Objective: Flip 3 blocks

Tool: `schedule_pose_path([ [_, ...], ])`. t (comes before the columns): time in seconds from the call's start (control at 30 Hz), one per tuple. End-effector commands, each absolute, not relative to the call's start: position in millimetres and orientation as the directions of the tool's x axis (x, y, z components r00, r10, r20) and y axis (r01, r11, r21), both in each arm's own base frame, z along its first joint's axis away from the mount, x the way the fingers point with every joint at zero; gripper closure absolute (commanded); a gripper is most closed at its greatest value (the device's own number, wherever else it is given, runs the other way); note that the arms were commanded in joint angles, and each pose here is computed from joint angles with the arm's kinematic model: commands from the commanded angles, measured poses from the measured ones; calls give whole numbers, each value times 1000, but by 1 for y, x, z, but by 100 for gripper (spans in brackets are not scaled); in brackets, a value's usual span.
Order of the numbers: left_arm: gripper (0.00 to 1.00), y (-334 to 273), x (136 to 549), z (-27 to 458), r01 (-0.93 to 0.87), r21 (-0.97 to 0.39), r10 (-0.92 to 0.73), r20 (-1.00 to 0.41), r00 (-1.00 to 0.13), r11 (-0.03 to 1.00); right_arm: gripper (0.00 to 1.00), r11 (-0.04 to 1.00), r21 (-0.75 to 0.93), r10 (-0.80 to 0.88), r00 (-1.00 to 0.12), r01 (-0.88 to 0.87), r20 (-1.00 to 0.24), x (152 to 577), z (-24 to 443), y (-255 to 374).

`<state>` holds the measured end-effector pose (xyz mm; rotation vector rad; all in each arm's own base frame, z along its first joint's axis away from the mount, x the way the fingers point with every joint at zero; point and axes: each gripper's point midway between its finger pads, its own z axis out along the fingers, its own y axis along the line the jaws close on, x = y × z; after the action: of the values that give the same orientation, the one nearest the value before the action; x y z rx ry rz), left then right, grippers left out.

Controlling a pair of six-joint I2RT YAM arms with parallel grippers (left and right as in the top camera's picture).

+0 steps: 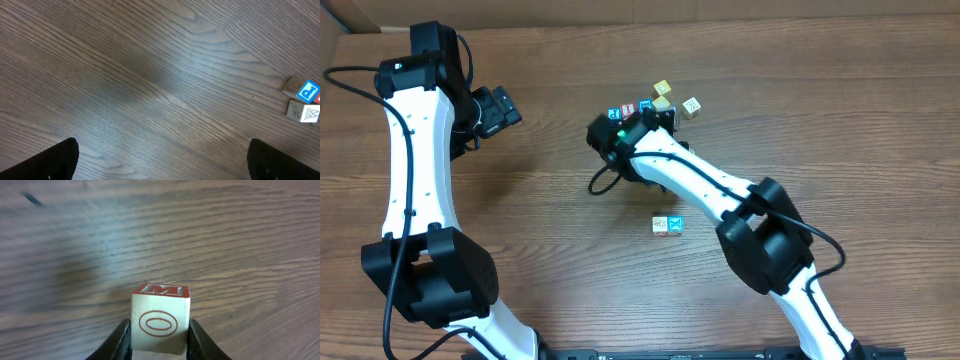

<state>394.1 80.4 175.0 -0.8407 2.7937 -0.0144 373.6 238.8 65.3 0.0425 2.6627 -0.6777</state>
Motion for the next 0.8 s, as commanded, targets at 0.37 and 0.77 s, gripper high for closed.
schedule_pose_path([
  [0.37, 0, 78, 400, 179, -538, -84, -542, -223, -810, 839, 51, 963, -265, -115, -963, -47, -245, 363, 14, 277],
  [0.77, 0, 78, 400, 179, -538, -84, -542, -223, -810, 839, 32, 975, -95, -219, -953, -202, -212, 380, 69, 304],
])
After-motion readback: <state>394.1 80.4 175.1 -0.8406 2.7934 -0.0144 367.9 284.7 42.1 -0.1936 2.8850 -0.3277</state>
